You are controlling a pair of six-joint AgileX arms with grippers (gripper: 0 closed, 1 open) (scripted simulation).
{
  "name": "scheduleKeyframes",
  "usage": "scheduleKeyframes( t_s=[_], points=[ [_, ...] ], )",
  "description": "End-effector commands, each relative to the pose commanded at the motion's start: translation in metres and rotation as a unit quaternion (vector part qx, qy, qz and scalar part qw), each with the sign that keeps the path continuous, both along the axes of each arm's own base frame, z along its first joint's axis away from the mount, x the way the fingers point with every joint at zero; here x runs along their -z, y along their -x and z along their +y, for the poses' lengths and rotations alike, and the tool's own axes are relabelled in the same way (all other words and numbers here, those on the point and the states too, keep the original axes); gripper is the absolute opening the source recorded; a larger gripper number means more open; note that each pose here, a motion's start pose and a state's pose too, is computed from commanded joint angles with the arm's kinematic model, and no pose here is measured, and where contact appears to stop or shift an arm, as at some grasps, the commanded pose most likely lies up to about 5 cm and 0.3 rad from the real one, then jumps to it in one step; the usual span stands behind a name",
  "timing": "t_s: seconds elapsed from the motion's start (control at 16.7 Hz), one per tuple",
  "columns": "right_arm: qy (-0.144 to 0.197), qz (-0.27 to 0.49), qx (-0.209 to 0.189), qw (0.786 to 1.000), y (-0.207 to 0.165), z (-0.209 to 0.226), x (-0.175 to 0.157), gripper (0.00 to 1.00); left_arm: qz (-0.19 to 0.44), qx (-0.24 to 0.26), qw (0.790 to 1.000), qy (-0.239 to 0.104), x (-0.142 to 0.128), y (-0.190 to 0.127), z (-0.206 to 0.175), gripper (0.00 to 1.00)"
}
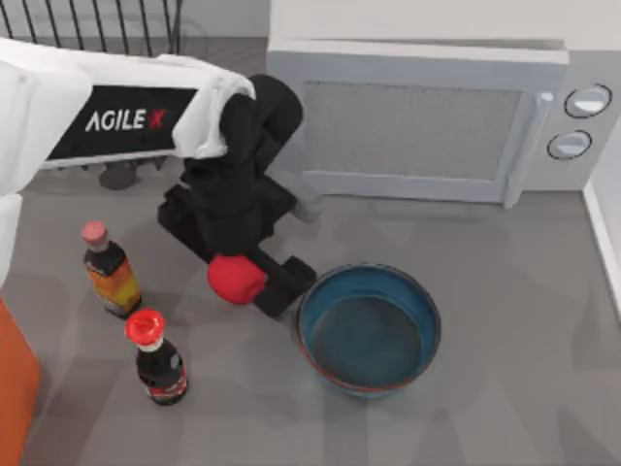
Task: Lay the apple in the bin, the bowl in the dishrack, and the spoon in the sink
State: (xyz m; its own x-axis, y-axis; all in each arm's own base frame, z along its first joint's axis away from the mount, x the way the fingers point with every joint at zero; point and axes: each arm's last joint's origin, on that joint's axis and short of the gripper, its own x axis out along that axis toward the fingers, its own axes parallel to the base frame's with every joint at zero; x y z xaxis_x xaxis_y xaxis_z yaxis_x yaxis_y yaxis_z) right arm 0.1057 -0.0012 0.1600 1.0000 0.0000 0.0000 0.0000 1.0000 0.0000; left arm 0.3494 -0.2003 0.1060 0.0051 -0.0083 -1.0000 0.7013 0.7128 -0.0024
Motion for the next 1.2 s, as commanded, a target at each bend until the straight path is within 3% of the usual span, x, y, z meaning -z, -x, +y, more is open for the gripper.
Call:
scheduleKeyframes(
  t_s=[0.78,1.2],
  points=[
    [0.0,0.0,0.0,1.0,0.0,0.0,0.0,1.0,0.0,0.0,1.0,0.0,0.0,0.0,0.0,0.02],
    [0.0,0.0,0.0,1.0,0.0,0.0,0.0,1.0,0.0,0.0,1.0,0.0,0.0,0.0,0.0,0.0]
  ],
)
